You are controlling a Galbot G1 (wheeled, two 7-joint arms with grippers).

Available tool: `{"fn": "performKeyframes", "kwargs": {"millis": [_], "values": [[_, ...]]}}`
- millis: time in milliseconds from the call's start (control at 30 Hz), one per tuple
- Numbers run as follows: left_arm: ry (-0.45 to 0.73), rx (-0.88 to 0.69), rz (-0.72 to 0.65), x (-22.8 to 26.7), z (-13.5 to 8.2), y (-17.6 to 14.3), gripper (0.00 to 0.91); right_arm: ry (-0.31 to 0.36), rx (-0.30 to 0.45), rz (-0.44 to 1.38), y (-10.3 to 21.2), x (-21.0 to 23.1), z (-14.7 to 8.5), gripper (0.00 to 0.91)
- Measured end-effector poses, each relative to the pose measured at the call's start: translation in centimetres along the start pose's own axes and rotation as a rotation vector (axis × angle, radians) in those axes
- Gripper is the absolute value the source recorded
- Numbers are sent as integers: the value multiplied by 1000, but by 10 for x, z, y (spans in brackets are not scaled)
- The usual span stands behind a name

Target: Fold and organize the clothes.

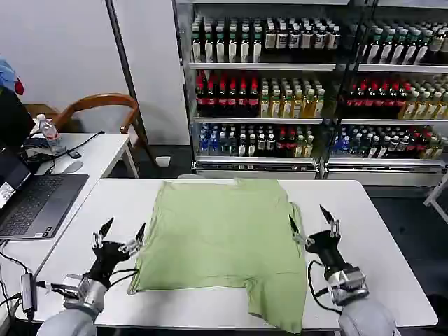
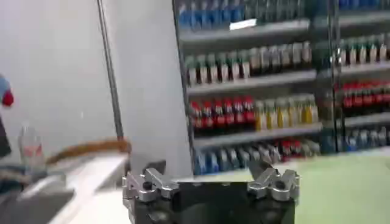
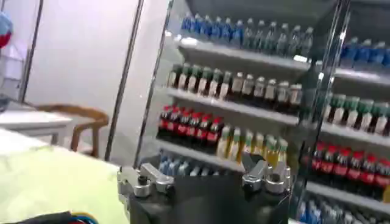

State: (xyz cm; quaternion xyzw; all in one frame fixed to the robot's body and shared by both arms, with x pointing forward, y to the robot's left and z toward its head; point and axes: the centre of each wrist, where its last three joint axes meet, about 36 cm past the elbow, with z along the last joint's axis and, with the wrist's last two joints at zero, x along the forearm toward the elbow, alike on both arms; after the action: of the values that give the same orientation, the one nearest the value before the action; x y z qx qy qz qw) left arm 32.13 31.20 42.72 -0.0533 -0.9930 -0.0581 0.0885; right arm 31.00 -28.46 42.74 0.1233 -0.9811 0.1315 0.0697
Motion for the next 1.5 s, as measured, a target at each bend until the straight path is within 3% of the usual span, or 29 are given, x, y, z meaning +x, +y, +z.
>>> {"fn": "performKeyframes", "kwargs": {"millis": [333,633,1167,1200,1233,1267,1300,1500], "values": [[233,14,18,31,1,-11,907,158,-32,-101,8,46,14,907],[341,45,25,40,1,-16,907,268,-73,-138,22,71,28,907],[442,27,-26,38,7,-15,907,349,-141,-156,40,89,36,907],[446,27,-30,38,7,-16,867,353,-146,-157,41,90,36,907],[451,26,-36,38,8,-15,574,356,-151,-157,41,90,37,484],[456,25,-40,38,9,-15,91,359,-157,-157,42,91,37,0],[460,23,-45,37,10,-14,40,362,-163,-158,42,91,38,0],[479,24,-63,37,14,-15,40,376,-195,-162,47,94,39,0]]}}
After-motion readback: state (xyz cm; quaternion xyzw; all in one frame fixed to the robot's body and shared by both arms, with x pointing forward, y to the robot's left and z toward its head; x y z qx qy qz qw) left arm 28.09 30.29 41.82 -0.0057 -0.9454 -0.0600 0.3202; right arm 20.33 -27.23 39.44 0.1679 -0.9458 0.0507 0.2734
